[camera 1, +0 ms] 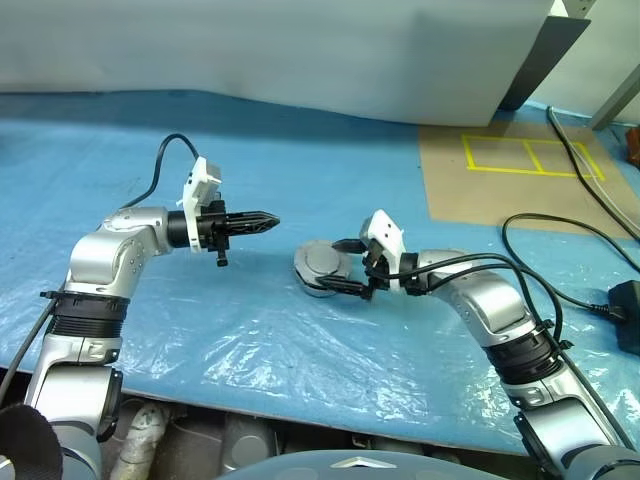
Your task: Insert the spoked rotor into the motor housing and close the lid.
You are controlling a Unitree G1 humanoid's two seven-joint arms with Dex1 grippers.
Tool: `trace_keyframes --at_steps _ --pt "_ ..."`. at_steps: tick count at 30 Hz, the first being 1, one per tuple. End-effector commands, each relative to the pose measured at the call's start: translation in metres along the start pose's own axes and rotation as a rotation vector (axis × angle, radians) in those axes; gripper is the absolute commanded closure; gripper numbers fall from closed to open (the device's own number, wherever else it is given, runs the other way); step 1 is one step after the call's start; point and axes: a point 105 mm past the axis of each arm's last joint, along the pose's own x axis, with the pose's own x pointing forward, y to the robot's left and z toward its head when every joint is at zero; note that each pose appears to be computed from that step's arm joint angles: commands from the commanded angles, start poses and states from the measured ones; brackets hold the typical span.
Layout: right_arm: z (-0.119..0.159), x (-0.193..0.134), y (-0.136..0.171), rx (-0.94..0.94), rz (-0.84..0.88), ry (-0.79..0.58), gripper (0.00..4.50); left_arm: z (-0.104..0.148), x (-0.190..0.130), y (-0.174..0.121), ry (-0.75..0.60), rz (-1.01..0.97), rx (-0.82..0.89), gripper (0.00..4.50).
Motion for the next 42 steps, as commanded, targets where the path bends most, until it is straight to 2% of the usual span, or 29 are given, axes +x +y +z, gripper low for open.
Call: trace_keyframes --at_steps 1,7,12,15,18,25,30,33,36,39,42 --pt "0.007 0.005 0.000 -0.051 0.013 -0.015 0.06 0.004 -0.005 -0.005 -0.002 -0.007 0.033 4.50" --pt "-0.007 0.014 -0.003 -0.084 0.016 0.044 0.06 -0.011 -0.002 -0.011 0.036 -0.019 0.046 4.50" --pt "-0.017 0.016 -0.002 -0.104 0.023 0.078 0.06 -0.010 -0.002 -0.009 0.033 -0.003 0.044 4.50" --pt "-0.025 0.015 0.001 -0.123 0.043 0.112 0.66 -0.010 -0.002 -0.009 0.031 -0.004 0.043 4.50" --pt "-0.026 0.014 0.000 -0.123 0.043 0.114 1.54 -0.010 -0.001 -0.011 0.031 -0.007 0.041 4.50" --pt "-0.027 0.006 -0.006 -0.136 0.006 0.124 1.54 -0.010 0.001 -0.011 0.026 -0.010 0.035 4.50" --pt "-0.017 -0.006 -0.005 -0.095 0.008 0.076 1.54 -0.010 0.001 -0.007 0.031 -0.006 0.038 4.50" --pt "0.010 -0.013 -0.002 -0.053 0.028 -0.018 1.54 -0.010 0.000 -0.006 0.031 -0.004 0.039 4.50" --pt "0.027 -0.016 -0.002 -0.070 0.021 -0.054 1.54 -0.011 0.000 -0.006 0.032 -0.002 0.035 4.50" --pt "0.029 -0.015 0.002 -0.099 0.030 -0.047 0.99 -0.012 0.000 -0.006 0.032 0.001 0.034 4.50" --pt "0.028 -0.006 0.003 -0.108 0.034 -0.049 0.05 -0.012 -0.001 -0.005 0.031 0.006 0.031 4.50"
